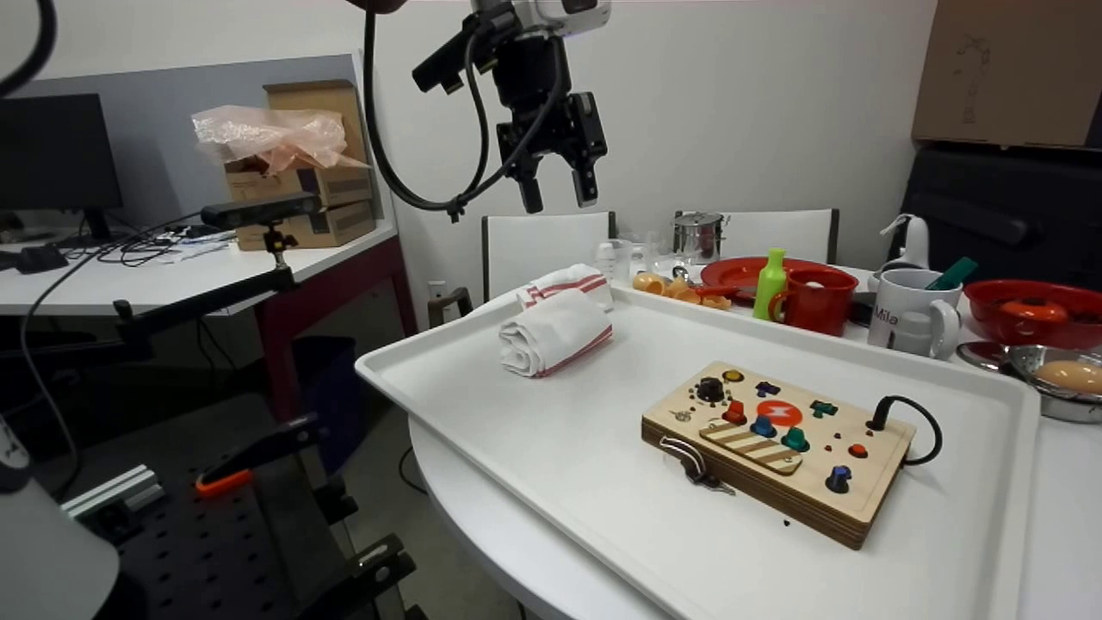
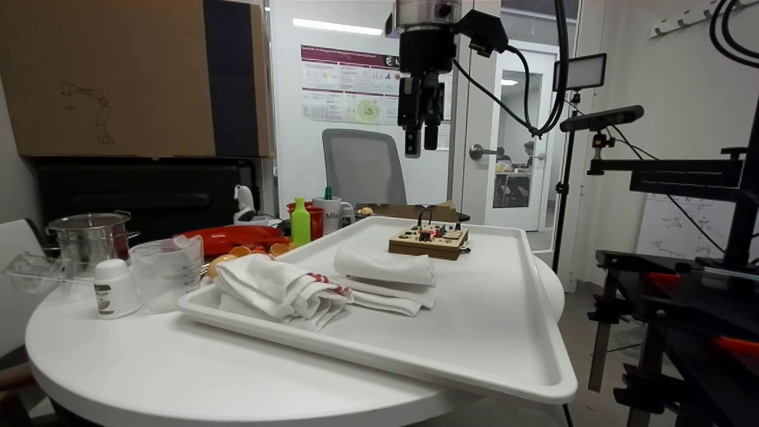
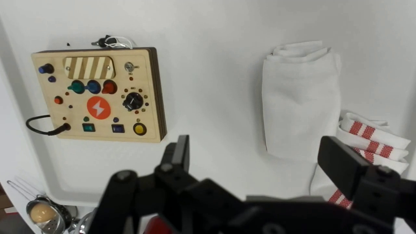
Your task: Use the white towel to wipe the table
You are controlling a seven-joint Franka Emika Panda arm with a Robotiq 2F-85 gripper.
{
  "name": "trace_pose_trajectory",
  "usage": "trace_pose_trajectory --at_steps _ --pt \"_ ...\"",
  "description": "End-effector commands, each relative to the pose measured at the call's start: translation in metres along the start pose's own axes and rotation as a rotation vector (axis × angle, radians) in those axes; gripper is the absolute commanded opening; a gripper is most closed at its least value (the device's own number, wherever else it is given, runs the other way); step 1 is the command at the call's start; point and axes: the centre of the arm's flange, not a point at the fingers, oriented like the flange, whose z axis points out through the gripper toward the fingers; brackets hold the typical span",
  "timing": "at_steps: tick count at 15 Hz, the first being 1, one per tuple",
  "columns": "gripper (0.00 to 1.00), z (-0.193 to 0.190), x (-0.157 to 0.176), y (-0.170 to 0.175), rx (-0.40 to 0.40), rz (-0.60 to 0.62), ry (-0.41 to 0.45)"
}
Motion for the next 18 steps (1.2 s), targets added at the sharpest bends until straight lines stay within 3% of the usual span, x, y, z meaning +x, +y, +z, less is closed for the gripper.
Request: trace_pose_trajectory --at_steps 1,4,8,12,18 --pt "1.0 0.001 0.002 -0.001 0.0 -0.002 -0.001" --pt "1.0 0.005 0.0 0.006 -0.008 0.011 -0.002" --pt "1.0 0.022 0.001 -0.001 0.059 -0.068 0.02" --pt "1.0 0.039 0.01 -0.036 0.171 -0.19 0.041" --pt "1.0 0.066 0.017 -0.085 0.216 -0.353 -0.006"
